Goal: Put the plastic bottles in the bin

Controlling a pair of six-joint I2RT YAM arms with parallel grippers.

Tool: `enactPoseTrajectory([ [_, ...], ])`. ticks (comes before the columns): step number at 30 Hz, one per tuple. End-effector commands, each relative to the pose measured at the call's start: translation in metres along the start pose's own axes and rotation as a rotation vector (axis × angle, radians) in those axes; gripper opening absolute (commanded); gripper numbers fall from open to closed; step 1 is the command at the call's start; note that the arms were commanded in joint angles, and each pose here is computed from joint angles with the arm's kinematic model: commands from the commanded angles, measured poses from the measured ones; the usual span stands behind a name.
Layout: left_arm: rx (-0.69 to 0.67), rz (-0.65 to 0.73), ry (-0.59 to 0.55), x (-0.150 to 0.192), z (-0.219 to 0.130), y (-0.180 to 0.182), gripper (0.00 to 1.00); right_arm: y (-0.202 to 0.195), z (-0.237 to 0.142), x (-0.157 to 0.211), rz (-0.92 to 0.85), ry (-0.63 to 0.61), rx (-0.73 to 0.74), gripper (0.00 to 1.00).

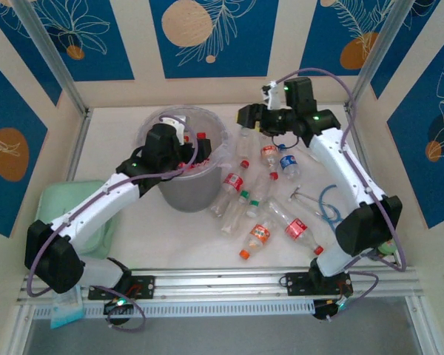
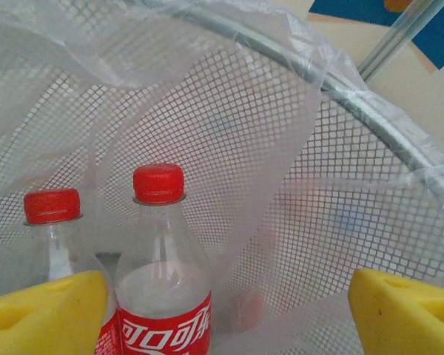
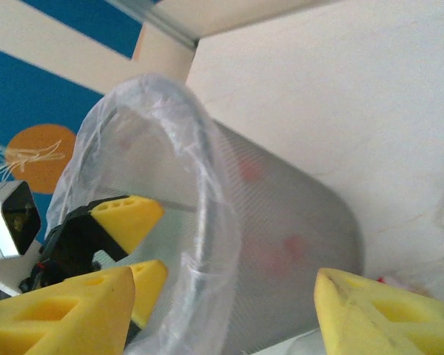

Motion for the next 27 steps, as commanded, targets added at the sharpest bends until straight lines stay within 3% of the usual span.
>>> enactPoseTrajectory([
  [1,-0.012,0.018,0.012,-0.013,-0.015,-0.003,0.86,-0.025,-0.029,0.0,-0.045,-0.057,0.121,0.66],
  [7,-0.034,-0.054,0.034,-0.027,-0.031,-0.005,0.88,-0.1,-0.063,-0.002,-0.068,-0.105,0.448,0.67],
  [8,-0.041,-0.051,0.031,-0.03,-0.032,-0.004,0.88,-0.113,-0.064,-0.001,-0.067,-0.091,0.484,0.72],
  [11,-0.056,-0.038,0.041,-0.035,-0.033,-0.003,0.88,-0.153,-0.063,0.005,-0.085,-0.017,0.631,0.75],
  [16,0.017,-0.066,0.023,-0.046,-0.023,-0.012,0.88,-0.217,-0.054,0.021,-0.09,0.174,0.867,0.9],
  [21,0.058,-0.088,0.015,-0.059,-0.017,-0.016,0.88,-0.262,-0.036,0.035,0.005,0.281,0.883,0.93],
  [27,0.04,-0.053,0.007,-0.054,-0.035,-0.01,0.88,-0.298,-0.006,0.05,0.084,0.382,0.878,0.93],
])
Point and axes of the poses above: each hand's point on the last joint's axis, 136 mm out from that joint toward the fingers, its own z axis out along the fingers, its own y axis along the line the jaws close on, x = y × z, the point moved 2 cm from there along -z, back along the fingers, and after that the axes turned 4 degrees about z, right-handed, at the moved point
